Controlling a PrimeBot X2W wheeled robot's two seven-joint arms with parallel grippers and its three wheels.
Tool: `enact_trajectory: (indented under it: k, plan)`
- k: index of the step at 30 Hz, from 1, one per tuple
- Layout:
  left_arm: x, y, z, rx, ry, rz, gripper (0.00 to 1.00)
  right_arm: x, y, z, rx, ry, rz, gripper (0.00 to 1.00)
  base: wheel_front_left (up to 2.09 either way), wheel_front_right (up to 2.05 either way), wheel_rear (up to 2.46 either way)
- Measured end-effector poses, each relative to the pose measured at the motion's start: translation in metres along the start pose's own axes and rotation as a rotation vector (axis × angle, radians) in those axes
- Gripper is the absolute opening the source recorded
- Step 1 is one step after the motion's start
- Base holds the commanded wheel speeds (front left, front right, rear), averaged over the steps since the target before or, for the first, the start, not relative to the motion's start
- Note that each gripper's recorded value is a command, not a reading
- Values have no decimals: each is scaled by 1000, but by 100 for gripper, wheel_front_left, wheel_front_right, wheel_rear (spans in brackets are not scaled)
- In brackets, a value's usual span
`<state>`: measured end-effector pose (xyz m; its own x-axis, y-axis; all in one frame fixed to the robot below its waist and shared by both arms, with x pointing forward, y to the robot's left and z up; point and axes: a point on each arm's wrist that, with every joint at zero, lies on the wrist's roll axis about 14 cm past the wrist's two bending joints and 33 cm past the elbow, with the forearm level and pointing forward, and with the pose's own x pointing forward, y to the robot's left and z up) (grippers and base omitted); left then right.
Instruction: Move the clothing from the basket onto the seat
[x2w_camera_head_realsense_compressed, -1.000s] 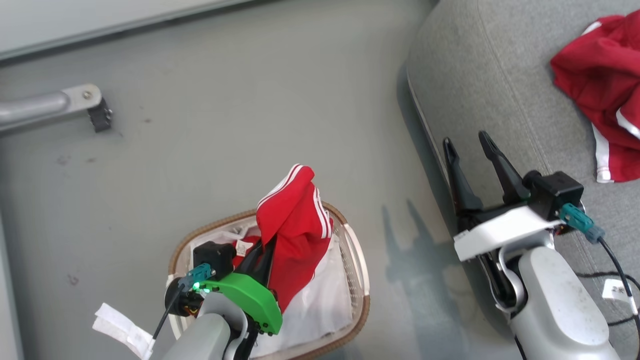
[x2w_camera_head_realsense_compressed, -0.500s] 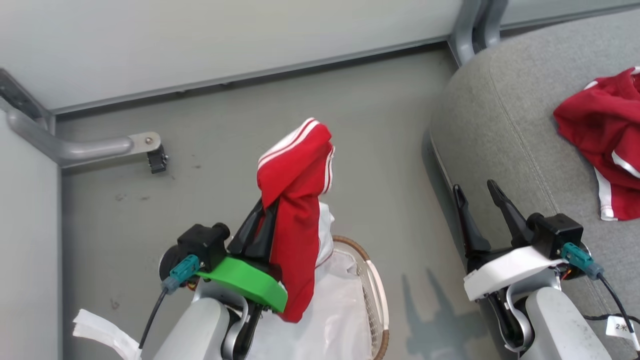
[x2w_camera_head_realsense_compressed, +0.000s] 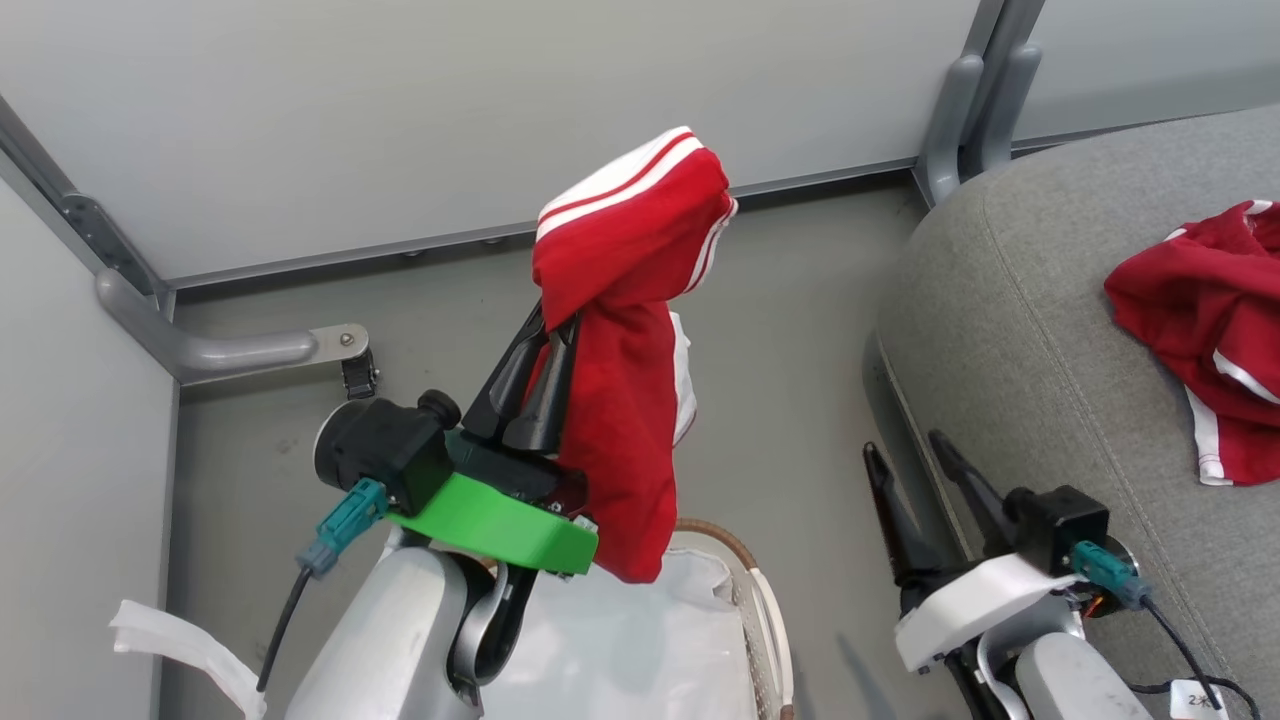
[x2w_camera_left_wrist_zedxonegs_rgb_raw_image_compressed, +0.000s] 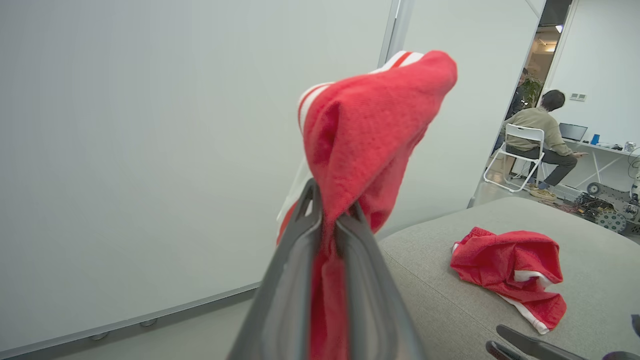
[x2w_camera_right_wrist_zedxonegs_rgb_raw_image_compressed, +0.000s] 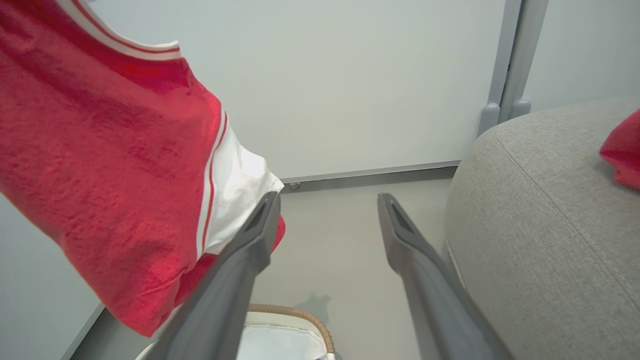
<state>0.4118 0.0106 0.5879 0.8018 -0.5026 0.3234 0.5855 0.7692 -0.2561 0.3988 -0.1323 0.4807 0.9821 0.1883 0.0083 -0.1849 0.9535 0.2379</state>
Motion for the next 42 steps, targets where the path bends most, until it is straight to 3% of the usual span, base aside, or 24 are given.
enact_trajectory:
  k: [6,14,26,33,35,42]
  plan:
    - [1,-16,24,31,-65,-36,0,0,67,8,-24,-25,209,100,0,0,0]
    - [-4,-30,21,29,-52,-66,0,7,146,40,-58,-118,463,100,0,0,0]
    - [-14,-44,8,-13,-8,-94,0,18,196,50,-98,-157,621,100,0,0,0]
    - [-19,-55,2,-45,12,-116,0,26,198,55,-86,-172,622,100,0,0,0]
    - [-20,-55,1,-51,15,-118,0,27,198,51,-96,-160,621,0,0,0,0]
    - [-18,-51,0,-59,16,-105,0,30,188,38,-96,-116,593,0,0,0,0]
